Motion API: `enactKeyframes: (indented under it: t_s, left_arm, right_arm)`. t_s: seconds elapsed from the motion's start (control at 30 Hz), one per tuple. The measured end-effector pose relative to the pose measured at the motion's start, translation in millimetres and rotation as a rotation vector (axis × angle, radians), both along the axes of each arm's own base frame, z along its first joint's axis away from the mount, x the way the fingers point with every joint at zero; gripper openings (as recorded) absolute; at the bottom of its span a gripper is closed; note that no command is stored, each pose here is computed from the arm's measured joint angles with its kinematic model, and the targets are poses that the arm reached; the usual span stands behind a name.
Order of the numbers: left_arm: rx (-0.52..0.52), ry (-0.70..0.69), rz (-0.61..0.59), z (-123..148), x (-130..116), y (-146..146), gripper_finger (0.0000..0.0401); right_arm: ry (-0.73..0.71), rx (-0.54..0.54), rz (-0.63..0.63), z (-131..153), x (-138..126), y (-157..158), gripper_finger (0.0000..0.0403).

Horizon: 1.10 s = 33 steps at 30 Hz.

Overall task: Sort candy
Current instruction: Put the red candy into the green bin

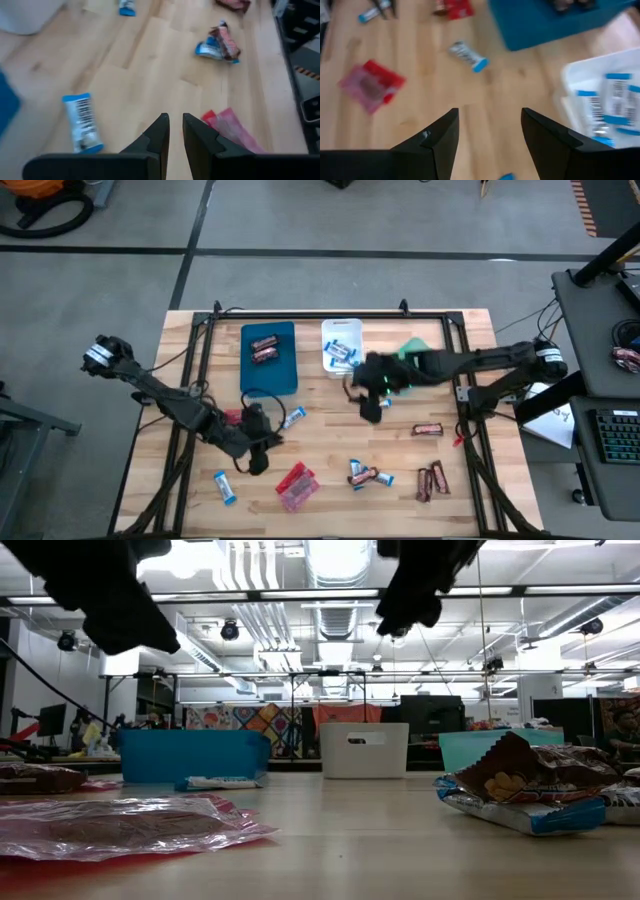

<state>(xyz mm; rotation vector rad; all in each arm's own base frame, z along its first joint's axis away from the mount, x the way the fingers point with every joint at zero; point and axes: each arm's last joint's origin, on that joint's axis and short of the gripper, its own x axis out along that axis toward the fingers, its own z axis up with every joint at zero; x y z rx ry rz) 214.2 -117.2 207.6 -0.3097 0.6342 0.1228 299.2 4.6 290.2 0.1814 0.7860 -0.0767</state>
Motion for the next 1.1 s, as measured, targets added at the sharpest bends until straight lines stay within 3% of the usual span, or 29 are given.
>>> enactKeyframes:
  t_s: [0.17,0.4,0.57,0.63,0.77,0.93,1.1]
  left_arm:
    - [0.025,0.008,-0.071,-21,5,-20,0.0038]
    - [0.179,0.091,-0.265,-48,13,-57,0.0038]
    - [0.198,0.094,-0.292,-48,32,-77,0.004]
    - [0.182,0.086,-0.366,-43,42,-89,0.0045]
    - [0.197,0.107,-0.5,-44,53,-107,0.0074]
    - [0.256,0.189,-0.527,-53,59,-116,0.013]
    - [0.275,0.174,-0.568,-52,57,-126,0.018]
  right_arm:
    - [0.026,-0.005,0.076,-8,-4,42,0.0203]
    - [0.066,0.014,0.17,-24,-17,85,0.0203]
    - [0.074,0.031,0.166,-27,-25,103,0.0203]
    - [0.067,0.031,0.164,-27,-27,109,0.0203]
    - [0.044,0.02,0.174,-25,-29,117,0.0203]
    - [0.028,0.019,0.157,-25,-31,124,0.0203]
    - [0.024,0.032,0.147,-24,-34,129,0.0203]
